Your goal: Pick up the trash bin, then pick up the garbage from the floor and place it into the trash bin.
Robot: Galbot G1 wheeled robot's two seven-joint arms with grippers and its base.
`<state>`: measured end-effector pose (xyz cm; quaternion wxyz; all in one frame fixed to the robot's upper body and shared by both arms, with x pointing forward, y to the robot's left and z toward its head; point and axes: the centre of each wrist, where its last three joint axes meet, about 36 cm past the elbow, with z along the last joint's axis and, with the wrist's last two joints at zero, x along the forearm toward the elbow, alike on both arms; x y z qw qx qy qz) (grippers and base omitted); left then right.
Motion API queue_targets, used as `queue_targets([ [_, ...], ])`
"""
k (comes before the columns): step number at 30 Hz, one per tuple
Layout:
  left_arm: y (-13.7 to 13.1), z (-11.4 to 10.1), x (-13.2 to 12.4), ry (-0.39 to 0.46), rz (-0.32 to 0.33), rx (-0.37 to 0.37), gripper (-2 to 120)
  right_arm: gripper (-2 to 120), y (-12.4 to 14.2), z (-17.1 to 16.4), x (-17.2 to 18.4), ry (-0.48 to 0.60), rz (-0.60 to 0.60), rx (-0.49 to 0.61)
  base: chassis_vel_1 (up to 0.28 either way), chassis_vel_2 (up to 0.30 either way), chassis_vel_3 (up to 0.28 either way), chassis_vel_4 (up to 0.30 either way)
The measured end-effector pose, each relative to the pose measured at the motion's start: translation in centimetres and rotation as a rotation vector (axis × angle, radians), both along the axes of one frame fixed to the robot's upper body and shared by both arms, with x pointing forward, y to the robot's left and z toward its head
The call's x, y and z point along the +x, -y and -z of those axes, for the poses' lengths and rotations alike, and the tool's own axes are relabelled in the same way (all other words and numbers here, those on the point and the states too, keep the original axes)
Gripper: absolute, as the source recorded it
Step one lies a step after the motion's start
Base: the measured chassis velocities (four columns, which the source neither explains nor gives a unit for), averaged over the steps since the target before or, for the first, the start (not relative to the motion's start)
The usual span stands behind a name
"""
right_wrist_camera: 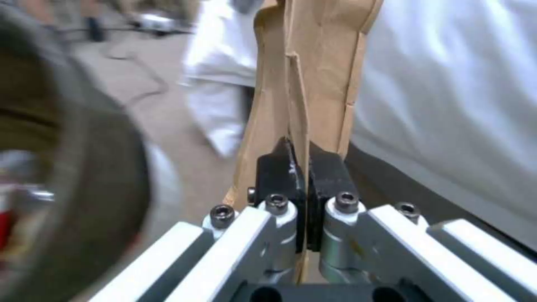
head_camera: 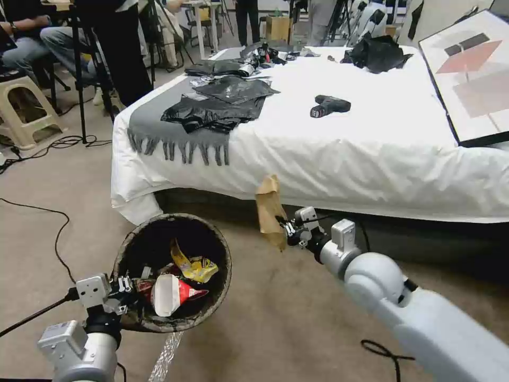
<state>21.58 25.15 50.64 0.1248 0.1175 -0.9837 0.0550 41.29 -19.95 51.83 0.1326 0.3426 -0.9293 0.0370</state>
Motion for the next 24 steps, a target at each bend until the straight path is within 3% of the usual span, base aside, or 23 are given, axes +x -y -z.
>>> queue_targets([
  [5, 0.0, 0.0, -0.1, -0.007, 0.002, 0.003, 3, 0, -0.5, -2.3, 0.2, 0.027, -0.153, 0.015, 0.000, 0.000, 0.000, 0.000],
  [9, -0.1, 0.1, -0.2, -0.016, 0.006, 0.012, 3, 0, -2.7, -4.8, 0.7, 0.041, -0.330, 0.043, 0.000, 0.000, 0.000, 0.000],
  [24, -0.2, 0.2, -0.4, -0.036, 0.007, 0.022, 3, 0, -10.5, -6.4, -0.4, 0.033, -0.555, -0.011, 0.000, 0.000, 0.000, 0.000],
])
